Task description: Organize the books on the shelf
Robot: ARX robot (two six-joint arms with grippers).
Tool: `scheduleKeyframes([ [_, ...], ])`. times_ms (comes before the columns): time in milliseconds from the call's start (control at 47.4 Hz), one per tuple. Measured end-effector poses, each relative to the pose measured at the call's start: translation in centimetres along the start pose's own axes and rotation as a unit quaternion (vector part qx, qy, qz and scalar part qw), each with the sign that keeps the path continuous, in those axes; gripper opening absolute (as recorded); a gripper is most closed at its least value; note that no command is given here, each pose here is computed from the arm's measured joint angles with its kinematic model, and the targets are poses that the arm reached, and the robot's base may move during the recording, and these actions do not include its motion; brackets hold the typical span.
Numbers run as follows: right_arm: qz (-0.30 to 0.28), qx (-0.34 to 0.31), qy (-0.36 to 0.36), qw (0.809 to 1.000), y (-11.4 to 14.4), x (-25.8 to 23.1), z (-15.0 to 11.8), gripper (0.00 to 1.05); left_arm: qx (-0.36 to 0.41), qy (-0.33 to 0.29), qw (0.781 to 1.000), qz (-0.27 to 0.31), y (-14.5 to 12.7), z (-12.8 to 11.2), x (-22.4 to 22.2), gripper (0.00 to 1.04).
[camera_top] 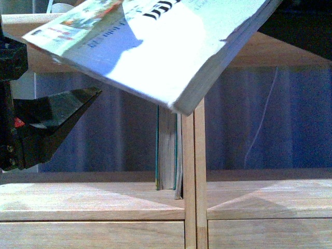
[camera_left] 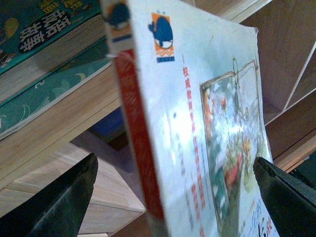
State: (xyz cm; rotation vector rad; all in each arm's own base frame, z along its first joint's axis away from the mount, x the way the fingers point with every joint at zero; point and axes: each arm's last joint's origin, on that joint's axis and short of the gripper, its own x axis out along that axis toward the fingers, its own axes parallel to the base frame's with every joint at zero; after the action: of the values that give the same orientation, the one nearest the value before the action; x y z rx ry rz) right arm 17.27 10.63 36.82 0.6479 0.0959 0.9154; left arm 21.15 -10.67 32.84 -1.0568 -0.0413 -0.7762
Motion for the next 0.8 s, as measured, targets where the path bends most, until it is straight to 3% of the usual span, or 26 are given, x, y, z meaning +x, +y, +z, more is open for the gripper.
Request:
scheduleKeyframes([
  [127, 0.003, 0.003, 0.008, 1.000, 0.0, 0.0, -0.5, 0.07, 0.011, 0.005, 1.000, -0.002, -0.2, -0.3, 0.0, 0.97],
  [359, -0.001, 0.002, 0.004, 1.000, -0.1, -0.1, -0.4, 0.07, 0.028, -0.001, 1.000, 0.003, -0.4, -0.4, 0.0, 0.58],
  [803, -0.009, 0.015, 0.004, 1.000, -0.5, -0.3, -0.6, 0.07, 0.020, -0.015, 1.000, -0.006, -1.2, 0.0, -0.4, 0.08],
])
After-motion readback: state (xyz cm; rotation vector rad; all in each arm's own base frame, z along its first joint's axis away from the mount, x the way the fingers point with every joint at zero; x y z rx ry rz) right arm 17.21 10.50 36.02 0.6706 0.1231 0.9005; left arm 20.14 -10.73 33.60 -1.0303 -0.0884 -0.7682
